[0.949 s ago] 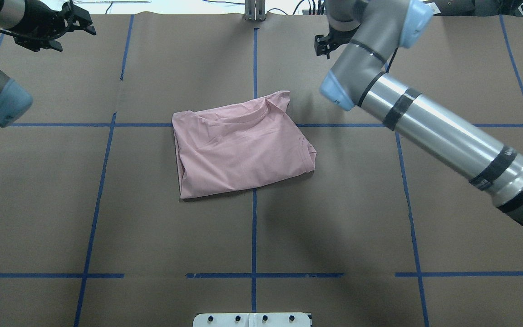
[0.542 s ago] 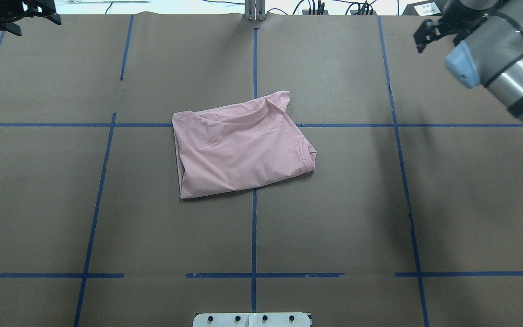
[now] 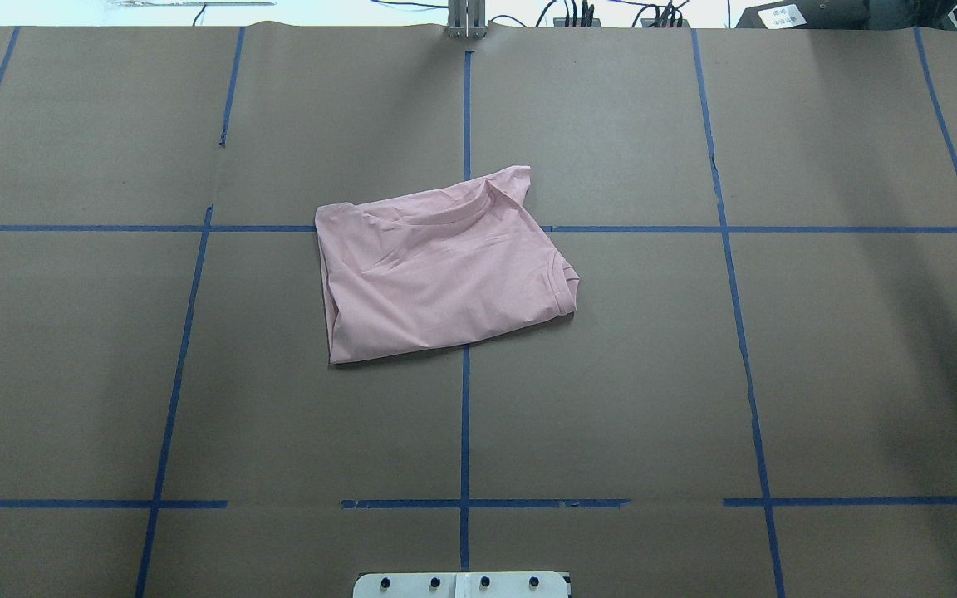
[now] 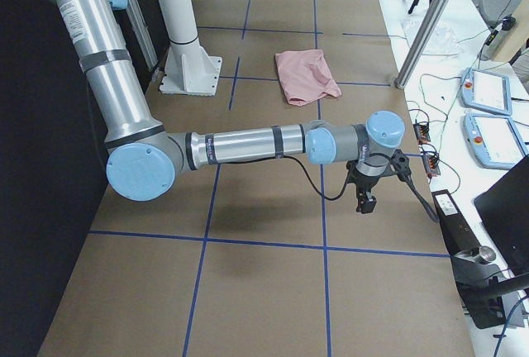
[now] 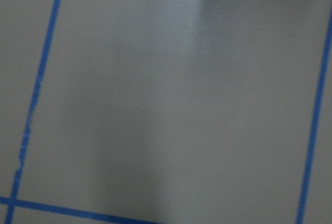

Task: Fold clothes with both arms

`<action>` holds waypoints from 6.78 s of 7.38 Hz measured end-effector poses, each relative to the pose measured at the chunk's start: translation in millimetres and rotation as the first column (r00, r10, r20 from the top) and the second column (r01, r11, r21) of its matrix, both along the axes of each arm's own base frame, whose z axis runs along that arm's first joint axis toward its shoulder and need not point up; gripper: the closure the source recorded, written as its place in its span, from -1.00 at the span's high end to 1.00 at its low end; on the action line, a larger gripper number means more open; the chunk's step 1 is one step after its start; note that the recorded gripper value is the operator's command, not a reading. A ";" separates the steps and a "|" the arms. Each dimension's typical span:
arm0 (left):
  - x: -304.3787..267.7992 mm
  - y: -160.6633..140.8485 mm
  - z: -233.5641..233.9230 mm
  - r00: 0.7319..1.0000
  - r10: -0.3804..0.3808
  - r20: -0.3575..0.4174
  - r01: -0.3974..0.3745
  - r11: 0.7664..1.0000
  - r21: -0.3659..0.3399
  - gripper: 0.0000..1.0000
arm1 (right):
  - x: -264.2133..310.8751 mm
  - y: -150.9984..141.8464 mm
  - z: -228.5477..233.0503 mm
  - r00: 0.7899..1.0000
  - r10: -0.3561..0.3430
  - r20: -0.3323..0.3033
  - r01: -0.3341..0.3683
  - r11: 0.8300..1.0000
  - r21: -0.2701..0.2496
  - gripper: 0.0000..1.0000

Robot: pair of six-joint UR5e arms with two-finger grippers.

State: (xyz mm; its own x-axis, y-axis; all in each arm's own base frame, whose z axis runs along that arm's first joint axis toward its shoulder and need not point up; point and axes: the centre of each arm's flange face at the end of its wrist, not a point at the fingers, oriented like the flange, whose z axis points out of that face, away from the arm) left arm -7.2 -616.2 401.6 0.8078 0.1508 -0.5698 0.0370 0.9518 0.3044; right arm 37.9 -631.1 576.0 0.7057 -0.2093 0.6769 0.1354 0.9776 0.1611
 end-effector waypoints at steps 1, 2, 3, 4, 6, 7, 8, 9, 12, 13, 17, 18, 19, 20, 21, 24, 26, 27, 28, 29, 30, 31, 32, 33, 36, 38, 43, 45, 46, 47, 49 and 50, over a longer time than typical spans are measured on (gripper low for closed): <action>-31.8 7.2 19.6 0.998 0.059 0.037 -0.059 0.998 0.003 1.00 | 33.7 13.0 13.8 0.999 -0.037 0.002 0.037 0.999 -0.024 1.00; -60.0 22.8 50.5 0.992 0.121 0.037 -0.121 0.993 -0.002 1.00 | 63.9 26.1 21.8 0.999 -0.044 0.015 0.045 0.997 -0.064 1.00; -76.2 45.9 84.0 0.987 0.163 0.002 -0.163 0.987 -0.013 1.00 | 83.9 38.9 27.3 0.999 -0.029 0.040 0.033 0.995 -0.095 1.00; -80.7 67.6 115.3 0.983 0.181 -0.029 -0.182 0.983 -0.025 1.00 | 92.2 48.0 31.7 0.998 -0.014 0.060 0.020 0.995 -0.094 1.00; -77.8 76.8 192.0 0.979 0.202 -0.031 -0.202 0.979 -0.014 1.00 | 92.8 61.5 47.8 0.999 -0.003 0.051 0.005 0.999 -0.042 1.00; -76.6 78.3 225.7 0.979 0.202 -0.028 -0.203 0.979 -0.008 1.00 | 89.6 67.1 55.6 0.999 -0.005 0.043 0.005 1.000 -0.007 1.00; -76.2 80.7 242.2 0.979 0.201 -0.032 -0.201 0.979 -0.027 1.00 | 87.4 73.6 62.8 0.999 -0.006 0.041 0.005 1.000 0.009 1.00; -75.3 83.0 247.7 0.979 0.200 -0.040 -0.202 0.978 -0.056 1.00 | 86.1 80.7 70.9 0.999 -0.005 0.043 0.005 1.000 0.006 1.00; -50.4 82.6 232.9 0.986 0.150 -0.076 -0.159 0.978 -0.135 1.00 | 84.1 93.0 84.8 0.997 0.058 0.047 -0.054 0.996 -0.076 1.00; -44.6 84.4 230.5 0.988 0.131 -0.084 -0.143 0.977 -0.156 1.00 | 82.2 96.3 88.7 0.994 0.102 0.044 -0.096 0.987 -0.129 1.00; -41.2 85.9 230.1 0.989 0.120 -0.089 -0.134 0.976 -0.169 1.00 | 35.9 87.1 77.5 0.993 0.112 0.030 -0.106 0.984 -0.143 1.00; -41.0 85.8 230.0 0.989 0.120 -0.089 -0.134 0.977 -0.168 1.00 | 14.6 83.3 70.0 0.991 0.126 0.036 -0.121 0.984 -0.130 1.00; -41.0 85.7 229.7 0.989 0.120 -0.088 -0.134 0.977 -0.167 1.00 | -1.7 84.7 66.7 0.989 0.139 0.048 -0.134 0.986 -0.099 1.00; -40.9 85.6 229.4 0.989 0.120 -0.088 -0.134 0.977 -0.165 1.00 | -8.9 89.1 66.7 0.987 0.146 0.063 -0.142 0.988 -0.061 1.00; -41.0 85.8 229.6 0.989 0.121 -0.088 -0.134 0.977 -0.164 1.00 | -11.4 93.5 69.3 0.987 0.147 0.071 -0.145 0.989 -0.039 1.00; -41.7 88.8 233.0 0.989 0.123 -0.088 -0.136 0.977 -0.167 1.00 | -12.9 97.2 76.3 0.987 0.146 0.073 -0.145 0.989 -0.031 1.00; -41.8 89.7 234.0 0.988 0.123 -0.088 -0.137 0.976 -0.168 1.00 | -12.8 94.2 81.2 0.987 0.144 0.067 -0.142 0.989 -0.034 1.00; -41.8 89.7 233.5 0.988 0.124 -0.088 -0.137 0.976 -0.166 1.00 | -13.0 92.4 81.6 0.987 0.143 0.066 -0.141 0.989 -0.034 1.00; -41.8 89.4 232.6 0.988 0.125 -0.088 -0.138 0.977 -0.164 1.00 | -13.3 91.6 81.5 0.988 0.142 0.067 -0.140 0.989 -0.035 1.00; -42.0 89.3 231.4 0.988 0.124 -0.088 -0.138 0.977 -0.163 1.00 | -13.5 91.1 80.9 0.987 0.142 0.070 -0.140 0.990 -0.035 1.00; -42.2 89.6 228.8 0.988 0.124 -0.088 -0.137 0.978 -0.159 1.00 | -13.6 88.9 77.1 0.987 0.141 0.074 -0.139 0.990 -0.030 1.00; -42.6 89.8 224.1 0.988 0.124 -0.088 -0.136 0.979 -0.153 1.00 | -10.9 85.7 71.0 0.986 0.146 0.080 -0.144 0.989 -0.025 1.00; -43.0 89.9 220.4 0.988 0.123 -0.088 -0.135 0.980 -0.148 1.00 | -3.0 84.8 65.8 0.983 0.158 0.089 -0.157 0.987 -0.024 1.00; -43.1 90.1 218.9 0.989 0.123 -0.087 -0.135 0.980 -0.146 1.00 | 5.7 86.9 60.4 0.978 0.171 0.115 -0.168 0.985 -0.035 1.00; -43.6 90.3 218.1 0.989 0.123 -0.087 -0.135 0.980 -0.144 1.00 | 14.8 97.3 55.9 0.969 0.185 0.161 -0.177 0.982 -0.065 1.00; -44.0 90.1 216.5 0.989 0.122 -0.087 -0.134 0.981 -0.141 1.00 | 15.5 99.1 47.1 0.970 0.188 0.151 -0.180 0.981 -0.069 1.00; -44.1 90.5 214.0 0.989 0.122 -0.087 -0.133 0.982 -0.137 1.00 | 19.4 132.7 49.7 0.991 0.123 0.061 -0.117 0.989 -0.087 1.00; -44.1 90.5 214.1 0.989 0.122 -0.087 -0.133 0.982 -0.137 1.00 | 20.6 138.0 56.7 0.992 0.115 0.061 -0.109 0.990 -0.088 1.00; -44.1 90.5 214.4 0.989 0.122 -0.087 -0.133 0.982 -0.137 1.00 | 20.9 138.9 57.9 0.992 0.115 0.060 -0.109 0.990 -0.088 1.00; -44.1 90.5 214.7 0.989 0.122 -0.087 -0.134 0.981 -0.137 1.00 | 21.1 139.2 58.5 0.992 0.115 0.059 -0.110 0.990 -0.089 1.00; -44.1 90.5 215.0 0.989 0.122 -0.087 -0.133 0.981 -0.138 1.00 | 21.3 139.9 59.4 0.991 0.118 0.056 -0.113 0.989 -0.093 1.00; -44.1 90.6 215.5 0.989 0.122 -0.087 -0.133 0.981 -0.139 1.00 | 21.3 140.7 60.4 0.991 0.120 0.056 -0.115 0.989 -0.097 1.00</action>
State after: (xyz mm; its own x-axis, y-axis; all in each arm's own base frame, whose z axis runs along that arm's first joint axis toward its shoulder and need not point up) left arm -51.3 -525.6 617.1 0.7398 0.1615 -0.6532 -0.0694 0.9839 0.1646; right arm 59.2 -490.4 636.4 0.6781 -0.0615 0.7324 0.0115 0.9973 0.0732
